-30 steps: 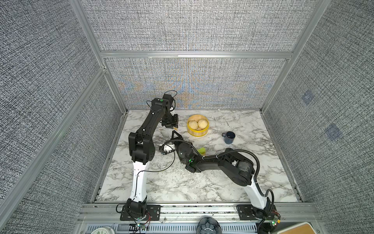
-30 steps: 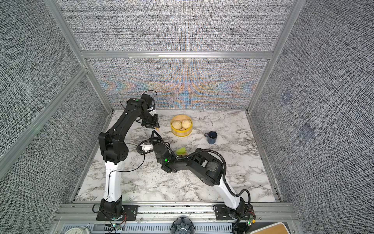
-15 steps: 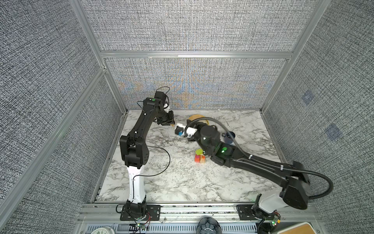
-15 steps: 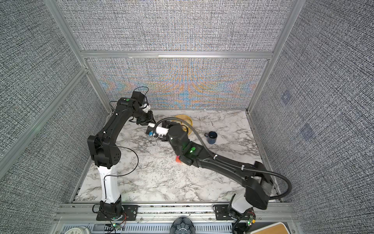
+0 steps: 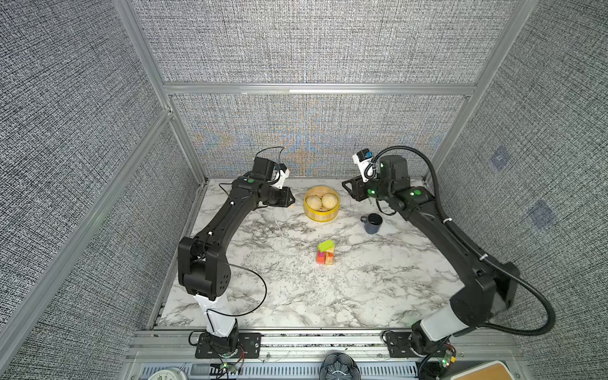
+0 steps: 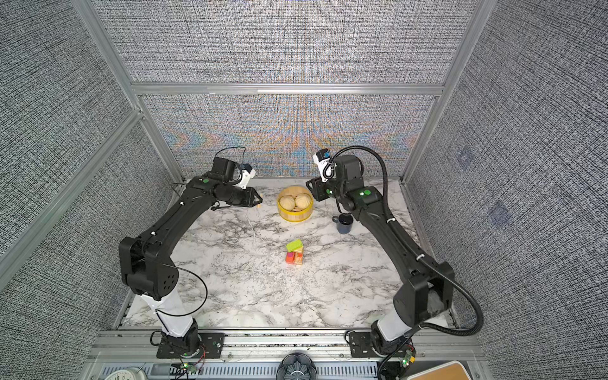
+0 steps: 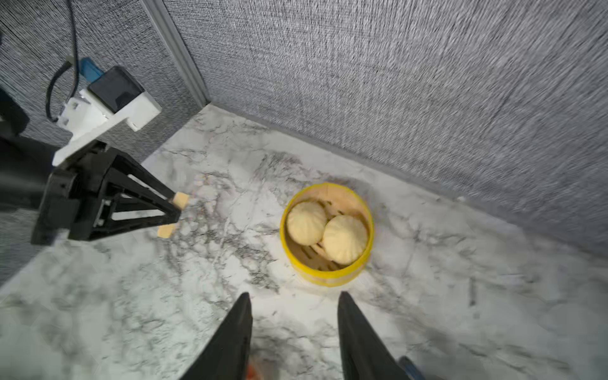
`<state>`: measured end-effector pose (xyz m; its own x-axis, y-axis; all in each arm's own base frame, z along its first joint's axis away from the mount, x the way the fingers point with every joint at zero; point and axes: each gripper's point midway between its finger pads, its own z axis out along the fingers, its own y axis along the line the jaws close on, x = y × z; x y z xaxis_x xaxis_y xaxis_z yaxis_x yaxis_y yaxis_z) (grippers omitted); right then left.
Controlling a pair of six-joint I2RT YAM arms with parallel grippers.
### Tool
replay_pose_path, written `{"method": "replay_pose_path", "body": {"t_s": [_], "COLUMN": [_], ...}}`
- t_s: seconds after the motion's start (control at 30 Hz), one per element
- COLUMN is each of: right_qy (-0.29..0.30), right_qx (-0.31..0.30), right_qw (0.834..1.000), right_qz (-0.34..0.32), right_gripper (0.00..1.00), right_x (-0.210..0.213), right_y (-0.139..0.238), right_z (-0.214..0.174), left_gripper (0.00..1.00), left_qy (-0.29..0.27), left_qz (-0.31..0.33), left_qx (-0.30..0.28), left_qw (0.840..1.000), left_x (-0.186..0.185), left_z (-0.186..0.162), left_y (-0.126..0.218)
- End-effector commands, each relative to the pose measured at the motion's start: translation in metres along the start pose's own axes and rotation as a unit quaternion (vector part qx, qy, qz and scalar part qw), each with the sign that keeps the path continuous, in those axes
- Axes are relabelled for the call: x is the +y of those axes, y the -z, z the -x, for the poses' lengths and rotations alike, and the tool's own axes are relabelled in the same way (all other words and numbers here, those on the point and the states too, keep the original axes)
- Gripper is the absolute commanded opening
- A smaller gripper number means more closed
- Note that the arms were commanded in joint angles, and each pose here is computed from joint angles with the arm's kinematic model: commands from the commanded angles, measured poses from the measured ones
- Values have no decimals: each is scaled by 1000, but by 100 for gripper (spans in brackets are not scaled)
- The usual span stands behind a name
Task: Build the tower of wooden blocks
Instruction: 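Bring the open right gripper to the triangle block held by the left gripper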
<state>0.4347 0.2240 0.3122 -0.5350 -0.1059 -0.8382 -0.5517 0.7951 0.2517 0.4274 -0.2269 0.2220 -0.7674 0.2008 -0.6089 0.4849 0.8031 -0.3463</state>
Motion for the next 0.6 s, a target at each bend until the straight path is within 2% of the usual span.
{"method": "replay_pose_path", "body": {"t_s": [0.0,0.17,0.43,0.57], "right_qy": [-100,-139,-207,-218], "right_qx": [63,85,99,100], "right_qw": [987,980,962,959], "right_qz": [107,117,147,149], "right_gripper": [53,58,58,58], "right_x": [27,17,8,4], "right_y": [-9,-30,-64,-78], "right_z": [-13,-5,3,4], "left_gripper": [20,20,20,20], "left_qy": [-91,-142,-163,-172], "left_qz": [15,25,22,13], "left_qx": [-33,-48,-71,-76], "left_qw": [995,988,984,982], "left_x": [-4,-9,-12,-16], "left_z": [16,18,39,50], "left_y": [-3,-14,-26,-33]}}
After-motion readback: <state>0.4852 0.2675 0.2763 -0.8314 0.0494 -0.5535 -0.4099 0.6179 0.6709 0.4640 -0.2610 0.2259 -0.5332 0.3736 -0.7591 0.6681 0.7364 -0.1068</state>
